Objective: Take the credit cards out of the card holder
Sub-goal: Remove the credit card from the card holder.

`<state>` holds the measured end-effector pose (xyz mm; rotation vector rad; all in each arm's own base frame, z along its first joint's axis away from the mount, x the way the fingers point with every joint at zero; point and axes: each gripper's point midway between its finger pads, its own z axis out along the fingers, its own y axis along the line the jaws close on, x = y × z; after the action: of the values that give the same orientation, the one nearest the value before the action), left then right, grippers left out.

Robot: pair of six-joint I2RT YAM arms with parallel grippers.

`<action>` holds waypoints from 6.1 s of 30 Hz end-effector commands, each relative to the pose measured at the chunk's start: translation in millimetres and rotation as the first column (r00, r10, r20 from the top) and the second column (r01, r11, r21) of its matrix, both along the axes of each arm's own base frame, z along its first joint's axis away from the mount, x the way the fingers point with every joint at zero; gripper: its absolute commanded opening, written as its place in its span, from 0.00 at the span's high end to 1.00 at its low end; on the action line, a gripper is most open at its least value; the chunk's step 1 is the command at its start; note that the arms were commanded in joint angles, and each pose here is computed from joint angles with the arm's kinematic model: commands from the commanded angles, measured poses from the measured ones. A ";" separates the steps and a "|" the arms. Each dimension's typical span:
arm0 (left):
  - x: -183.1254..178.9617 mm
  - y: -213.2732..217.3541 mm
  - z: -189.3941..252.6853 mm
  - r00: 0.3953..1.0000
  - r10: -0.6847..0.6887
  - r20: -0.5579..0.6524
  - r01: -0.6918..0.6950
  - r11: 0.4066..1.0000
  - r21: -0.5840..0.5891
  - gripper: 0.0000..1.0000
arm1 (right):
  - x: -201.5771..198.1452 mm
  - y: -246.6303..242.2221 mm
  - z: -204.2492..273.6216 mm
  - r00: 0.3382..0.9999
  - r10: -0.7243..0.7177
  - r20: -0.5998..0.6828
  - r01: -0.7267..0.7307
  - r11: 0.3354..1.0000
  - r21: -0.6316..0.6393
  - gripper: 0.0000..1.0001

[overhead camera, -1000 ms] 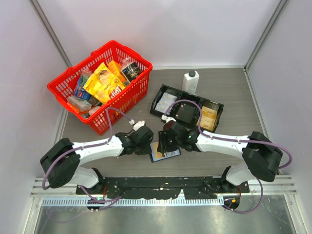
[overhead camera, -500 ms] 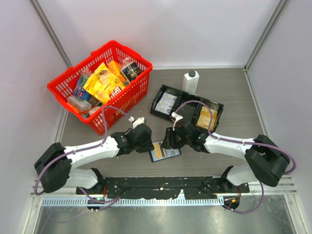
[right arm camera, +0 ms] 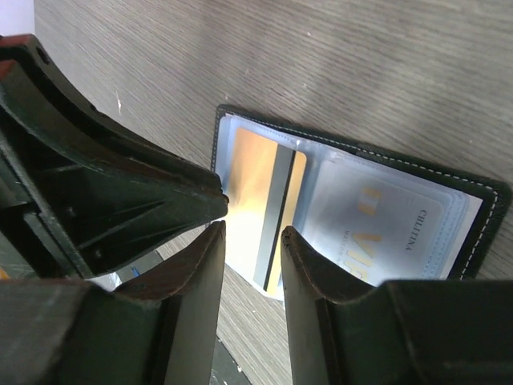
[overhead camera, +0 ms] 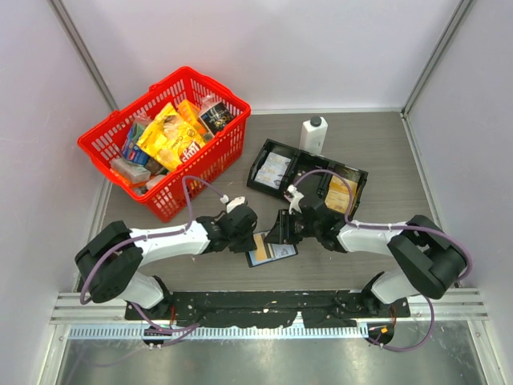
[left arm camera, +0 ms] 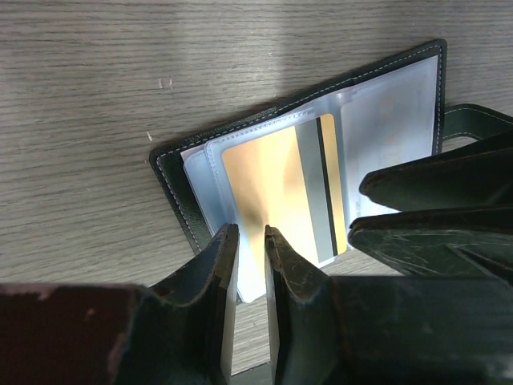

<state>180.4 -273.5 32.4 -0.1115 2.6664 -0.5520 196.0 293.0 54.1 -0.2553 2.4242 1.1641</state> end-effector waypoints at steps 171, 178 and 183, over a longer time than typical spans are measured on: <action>5.5 -17.0 23.1 0.998 -0.032 0.049 0.036 0.996 -0.087 0.89 | 3.4 -35.0 -32.1 0.992 -0.003 -0.129 0.017 0.994 0.106 0.99; 16.9 -36.9 31.9 0.995 -0.066 0.077 0.074 0.991 -0.111 0.83 | 3.8 -34.8 -30.8 0.992 -0.004 -0.127 0.017 0.994 0.108 0.99; 18.4 -46.2 22.7 0.994 -0.086 0.062 0.093 0.989 -0.116 0.84 | 3.5 -34.5 -30.8 0.992 0.000 -0.128 0.014 0.994 0.108 0.99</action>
<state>191.8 -301.4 47.4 -0.0566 2.6269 -0.6629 196.3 261.1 24.0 -0.1133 2.4622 1.3792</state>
